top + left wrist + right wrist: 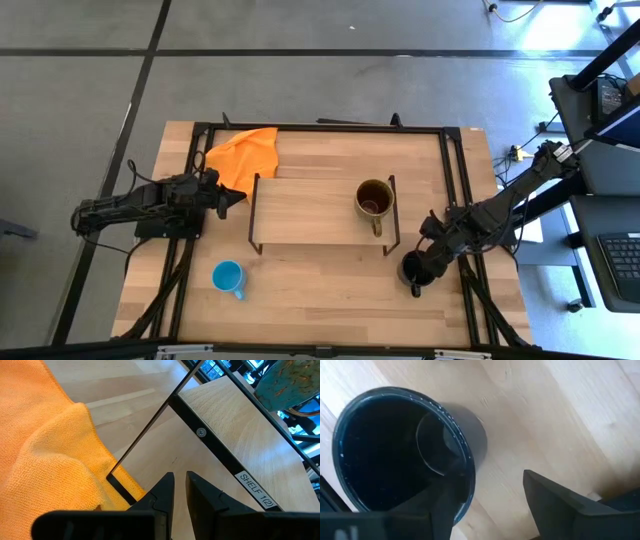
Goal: Stack small to large cups/mugs on shelf
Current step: Put the dark blue mug on the shelf
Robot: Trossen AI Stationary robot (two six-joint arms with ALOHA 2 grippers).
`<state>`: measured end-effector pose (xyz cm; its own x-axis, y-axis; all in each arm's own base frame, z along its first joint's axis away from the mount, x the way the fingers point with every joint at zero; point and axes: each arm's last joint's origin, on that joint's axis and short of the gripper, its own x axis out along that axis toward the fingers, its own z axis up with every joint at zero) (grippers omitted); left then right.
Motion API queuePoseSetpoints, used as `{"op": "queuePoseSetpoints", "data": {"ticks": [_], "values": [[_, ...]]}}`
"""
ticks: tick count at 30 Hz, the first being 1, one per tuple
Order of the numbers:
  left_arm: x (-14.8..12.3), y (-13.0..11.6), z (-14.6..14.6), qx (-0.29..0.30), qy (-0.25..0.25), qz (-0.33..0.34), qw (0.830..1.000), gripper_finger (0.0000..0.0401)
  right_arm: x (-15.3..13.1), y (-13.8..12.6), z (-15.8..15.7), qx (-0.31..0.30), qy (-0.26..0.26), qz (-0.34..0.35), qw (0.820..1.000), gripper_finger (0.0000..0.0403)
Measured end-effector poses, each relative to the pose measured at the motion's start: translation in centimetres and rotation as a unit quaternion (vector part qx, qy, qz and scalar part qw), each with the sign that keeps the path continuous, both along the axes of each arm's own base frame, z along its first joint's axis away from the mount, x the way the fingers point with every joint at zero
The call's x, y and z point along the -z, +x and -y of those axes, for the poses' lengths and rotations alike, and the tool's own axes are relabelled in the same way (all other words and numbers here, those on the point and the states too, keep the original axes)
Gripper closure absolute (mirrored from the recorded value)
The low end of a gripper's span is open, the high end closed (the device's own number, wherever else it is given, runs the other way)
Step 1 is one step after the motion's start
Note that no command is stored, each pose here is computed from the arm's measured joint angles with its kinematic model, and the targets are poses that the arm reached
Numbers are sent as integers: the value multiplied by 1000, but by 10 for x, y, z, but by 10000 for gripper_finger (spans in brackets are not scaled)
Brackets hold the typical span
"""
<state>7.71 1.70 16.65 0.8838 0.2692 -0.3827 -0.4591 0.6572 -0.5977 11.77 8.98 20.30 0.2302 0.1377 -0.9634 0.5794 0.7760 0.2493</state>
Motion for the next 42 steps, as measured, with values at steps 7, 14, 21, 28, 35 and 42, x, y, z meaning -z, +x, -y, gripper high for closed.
{"op": "queuePoseSetpoints", "data": {"ticks": [7, 14, 21, 28, 35, 42], "values": [[0, 0, 0, 0, 0, 1, 1000, 359, 0, 0, 0, 1, -1, 1, 1000, 201], [0, 0, 0, 0, 0, 1, 1000, 359, 0, 0, 0, 2, -4, 3, 1000, 286], [0, 0, 0, 0, 0, 1, 1000, 359, 0, 0, 0, 2, -6, 4, 1000, 352], [0, 0, 0, 0, 0, 1, 1000, 359, -1, 0, 0, 19, 2, 2, 1000, 376], [0, 0, 0, 0, 0, 1, 1000, 359, -10, -1, 2, 38, 24, 21, 999, 378], [0, 0, 0, 0, 0, 1, 1000, 359, -34, 0, 0, 34, 43, 30, 998, 381]]}}
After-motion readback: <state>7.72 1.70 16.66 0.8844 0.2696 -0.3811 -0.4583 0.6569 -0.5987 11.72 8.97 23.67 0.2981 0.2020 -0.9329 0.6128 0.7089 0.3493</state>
